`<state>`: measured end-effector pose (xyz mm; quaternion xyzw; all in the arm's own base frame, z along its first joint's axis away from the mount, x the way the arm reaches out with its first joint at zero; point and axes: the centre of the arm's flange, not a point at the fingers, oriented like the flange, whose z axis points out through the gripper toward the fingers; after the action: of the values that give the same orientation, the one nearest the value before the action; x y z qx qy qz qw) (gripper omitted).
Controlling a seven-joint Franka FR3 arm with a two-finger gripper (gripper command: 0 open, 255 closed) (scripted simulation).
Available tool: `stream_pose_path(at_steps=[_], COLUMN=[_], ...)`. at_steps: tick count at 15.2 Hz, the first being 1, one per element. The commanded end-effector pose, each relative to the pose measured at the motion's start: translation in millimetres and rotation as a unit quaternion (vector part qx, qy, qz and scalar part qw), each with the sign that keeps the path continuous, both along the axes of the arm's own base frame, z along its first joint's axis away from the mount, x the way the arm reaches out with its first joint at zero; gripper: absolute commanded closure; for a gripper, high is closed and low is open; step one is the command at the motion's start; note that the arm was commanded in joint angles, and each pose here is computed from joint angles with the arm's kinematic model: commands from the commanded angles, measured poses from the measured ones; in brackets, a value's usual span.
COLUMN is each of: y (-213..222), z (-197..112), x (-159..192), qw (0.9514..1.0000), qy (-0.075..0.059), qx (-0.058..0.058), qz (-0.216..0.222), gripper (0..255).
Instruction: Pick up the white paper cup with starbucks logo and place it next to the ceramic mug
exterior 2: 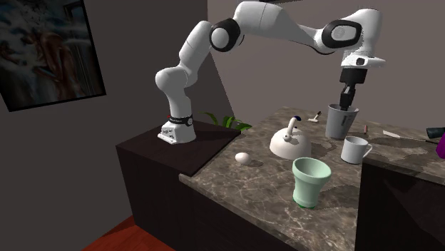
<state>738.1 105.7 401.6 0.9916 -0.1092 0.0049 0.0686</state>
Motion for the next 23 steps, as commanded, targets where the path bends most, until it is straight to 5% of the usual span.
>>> stream_pose_path(at_steps=[1, 23], y=[0, 0], z=[-10, -126], x=[-1, -1], qw=[1.0000, 1.0000], qy=[0.000, 0.000], qx=[0.000, 0.000], qz=[0.000, 0.000], gripper=[255, 255])
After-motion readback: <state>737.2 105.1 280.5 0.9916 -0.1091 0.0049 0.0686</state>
